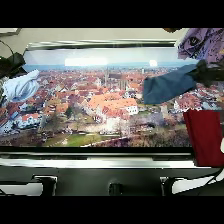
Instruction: Fold the clothes and pants, and hang the long-sleeved shirts on hangers.
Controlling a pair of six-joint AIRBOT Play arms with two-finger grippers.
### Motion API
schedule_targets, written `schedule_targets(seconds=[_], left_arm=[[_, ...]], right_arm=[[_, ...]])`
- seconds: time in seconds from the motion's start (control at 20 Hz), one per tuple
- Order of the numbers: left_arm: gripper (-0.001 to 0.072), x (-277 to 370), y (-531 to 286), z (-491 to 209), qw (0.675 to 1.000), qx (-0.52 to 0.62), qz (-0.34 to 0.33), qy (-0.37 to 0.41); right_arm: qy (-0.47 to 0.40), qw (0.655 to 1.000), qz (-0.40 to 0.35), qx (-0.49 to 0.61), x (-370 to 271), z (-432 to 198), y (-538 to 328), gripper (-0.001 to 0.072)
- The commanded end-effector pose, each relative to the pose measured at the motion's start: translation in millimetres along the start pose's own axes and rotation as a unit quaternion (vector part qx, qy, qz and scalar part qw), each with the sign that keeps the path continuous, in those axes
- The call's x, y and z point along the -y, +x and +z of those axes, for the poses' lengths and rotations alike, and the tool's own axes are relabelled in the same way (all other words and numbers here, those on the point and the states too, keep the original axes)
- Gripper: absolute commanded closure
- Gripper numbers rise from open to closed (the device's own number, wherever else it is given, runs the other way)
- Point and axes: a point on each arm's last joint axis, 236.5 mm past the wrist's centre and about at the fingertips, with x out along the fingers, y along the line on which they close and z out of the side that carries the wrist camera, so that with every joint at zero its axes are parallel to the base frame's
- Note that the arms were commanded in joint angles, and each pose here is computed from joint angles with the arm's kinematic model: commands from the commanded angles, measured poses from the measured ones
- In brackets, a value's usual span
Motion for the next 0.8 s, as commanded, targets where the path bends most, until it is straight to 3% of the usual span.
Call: schedule_targets(seconds=[0.0,0.75], left_arm=[[0.0690,0,0,0,1.000,0.000,0.000,0.000],[0.0691,5,0,-13,1.000,-0.027,-0.011,0.000]], right_arm=[[0.045,0.994,-0.033,0.093,21,46,-52,0.0686],[0.129,0.954,-0.201,0.182,51,36,-172,0.0686]])
